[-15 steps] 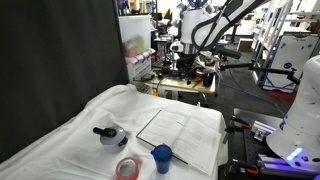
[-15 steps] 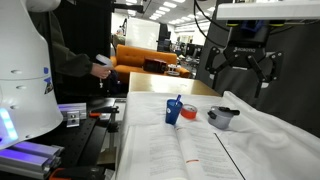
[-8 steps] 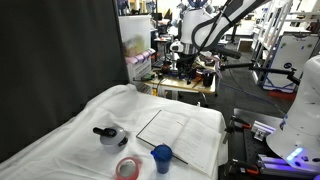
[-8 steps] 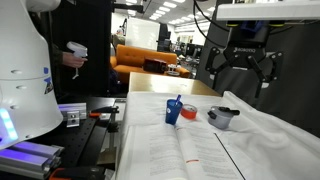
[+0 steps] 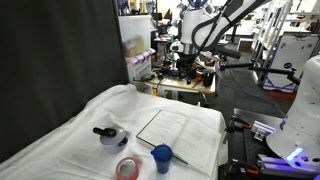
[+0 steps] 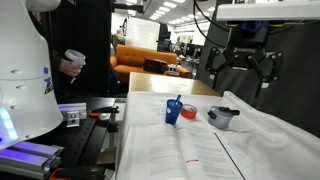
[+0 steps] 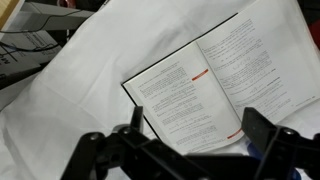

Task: Take the marker out of the cup and put it on the book

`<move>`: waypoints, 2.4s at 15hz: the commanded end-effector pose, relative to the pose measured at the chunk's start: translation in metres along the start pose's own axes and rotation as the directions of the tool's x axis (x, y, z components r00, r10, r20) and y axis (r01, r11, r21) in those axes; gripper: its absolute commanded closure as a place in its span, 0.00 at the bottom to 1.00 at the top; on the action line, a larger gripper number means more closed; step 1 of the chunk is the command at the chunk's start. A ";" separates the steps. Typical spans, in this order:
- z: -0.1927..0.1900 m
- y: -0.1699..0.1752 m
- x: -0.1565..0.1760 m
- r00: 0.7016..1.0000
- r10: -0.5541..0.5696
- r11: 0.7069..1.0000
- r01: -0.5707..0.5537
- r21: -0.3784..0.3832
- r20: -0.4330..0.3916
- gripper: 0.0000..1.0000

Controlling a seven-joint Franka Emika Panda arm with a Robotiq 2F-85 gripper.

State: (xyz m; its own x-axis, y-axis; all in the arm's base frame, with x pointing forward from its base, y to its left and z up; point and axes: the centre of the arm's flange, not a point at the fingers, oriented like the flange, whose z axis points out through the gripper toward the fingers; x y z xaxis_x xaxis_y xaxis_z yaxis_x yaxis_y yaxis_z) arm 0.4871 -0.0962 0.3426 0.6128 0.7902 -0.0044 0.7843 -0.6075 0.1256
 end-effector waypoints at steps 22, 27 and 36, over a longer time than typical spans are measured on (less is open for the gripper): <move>0.068 0.034 0.060 0.997 -0.060 0.997 0.062 0.038 -0.057 0.00; 0.073 0.034 0.077 0.996 -0.070 0.997 0.072 0.032 -0.056 0.00; 0.076 0.033 0.081 0.996 -0.072 0.997 0.074 0.034 -0.052 0.00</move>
State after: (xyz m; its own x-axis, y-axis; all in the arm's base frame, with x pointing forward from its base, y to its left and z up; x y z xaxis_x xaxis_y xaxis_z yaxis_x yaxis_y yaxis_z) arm 0.5694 -0.0579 0.2708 0.5461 0.8367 0.0406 0.8323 -0.5474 0.0875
